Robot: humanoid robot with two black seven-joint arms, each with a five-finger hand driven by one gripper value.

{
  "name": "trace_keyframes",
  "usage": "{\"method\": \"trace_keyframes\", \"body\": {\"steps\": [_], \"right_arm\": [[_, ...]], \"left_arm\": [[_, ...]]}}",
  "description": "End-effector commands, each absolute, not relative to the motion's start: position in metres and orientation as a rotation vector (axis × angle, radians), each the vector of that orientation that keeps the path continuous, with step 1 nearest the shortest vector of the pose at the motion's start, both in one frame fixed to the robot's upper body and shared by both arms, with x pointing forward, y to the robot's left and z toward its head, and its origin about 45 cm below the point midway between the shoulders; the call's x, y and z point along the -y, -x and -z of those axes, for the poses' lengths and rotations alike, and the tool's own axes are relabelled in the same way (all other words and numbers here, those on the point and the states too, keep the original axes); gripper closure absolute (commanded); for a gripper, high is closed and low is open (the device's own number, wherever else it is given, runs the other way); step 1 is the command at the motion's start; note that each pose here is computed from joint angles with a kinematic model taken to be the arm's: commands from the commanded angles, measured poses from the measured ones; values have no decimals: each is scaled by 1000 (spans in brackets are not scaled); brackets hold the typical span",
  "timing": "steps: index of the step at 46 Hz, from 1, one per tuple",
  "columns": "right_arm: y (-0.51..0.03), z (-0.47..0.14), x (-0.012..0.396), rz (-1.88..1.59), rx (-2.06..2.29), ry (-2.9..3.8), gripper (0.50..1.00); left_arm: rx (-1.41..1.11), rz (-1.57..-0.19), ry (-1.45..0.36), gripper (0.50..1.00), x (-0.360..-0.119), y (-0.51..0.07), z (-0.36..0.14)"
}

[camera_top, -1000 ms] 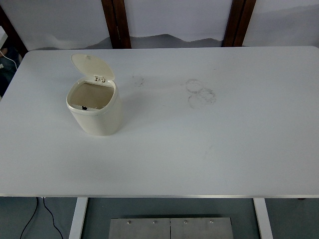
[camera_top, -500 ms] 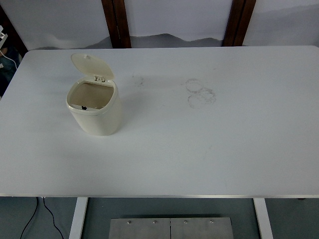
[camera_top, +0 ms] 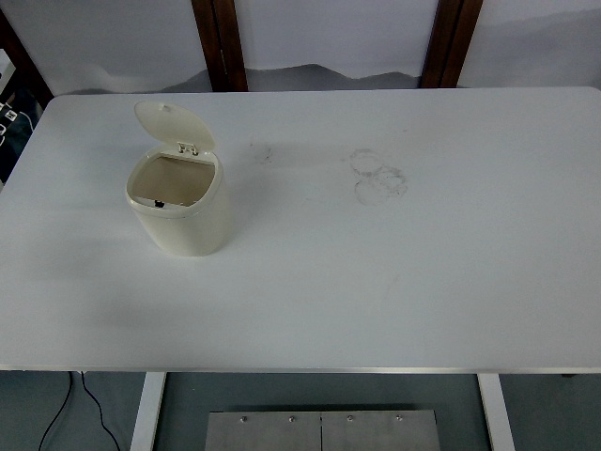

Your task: Open trash can

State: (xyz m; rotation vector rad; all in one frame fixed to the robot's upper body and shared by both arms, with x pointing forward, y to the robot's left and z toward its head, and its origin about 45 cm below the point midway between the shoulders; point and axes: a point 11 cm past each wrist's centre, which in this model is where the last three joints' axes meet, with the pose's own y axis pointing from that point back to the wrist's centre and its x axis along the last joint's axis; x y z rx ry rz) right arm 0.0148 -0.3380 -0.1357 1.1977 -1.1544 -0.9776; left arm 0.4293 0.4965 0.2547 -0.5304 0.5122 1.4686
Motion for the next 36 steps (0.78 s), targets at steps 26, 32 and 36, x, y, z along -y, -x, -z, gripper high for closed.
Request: {"method": "trace_keyframes", "body": {"steps": [26, 32, 36], "right_arm": [[-15, 136, 338, 977, 1155, -1199, 505], [-15, 136, 338, 977, 1153, -1198, 505], [-15, 136, 338, 976, 1154, -1200, 505]], "left_arm": [[-541, -1473, 517, 500, -493, -424, -240], [-544, -1475, 514, 500, -494, -423, -238], [-544, -1475, 512, 500, -494, -423, -238]]}}
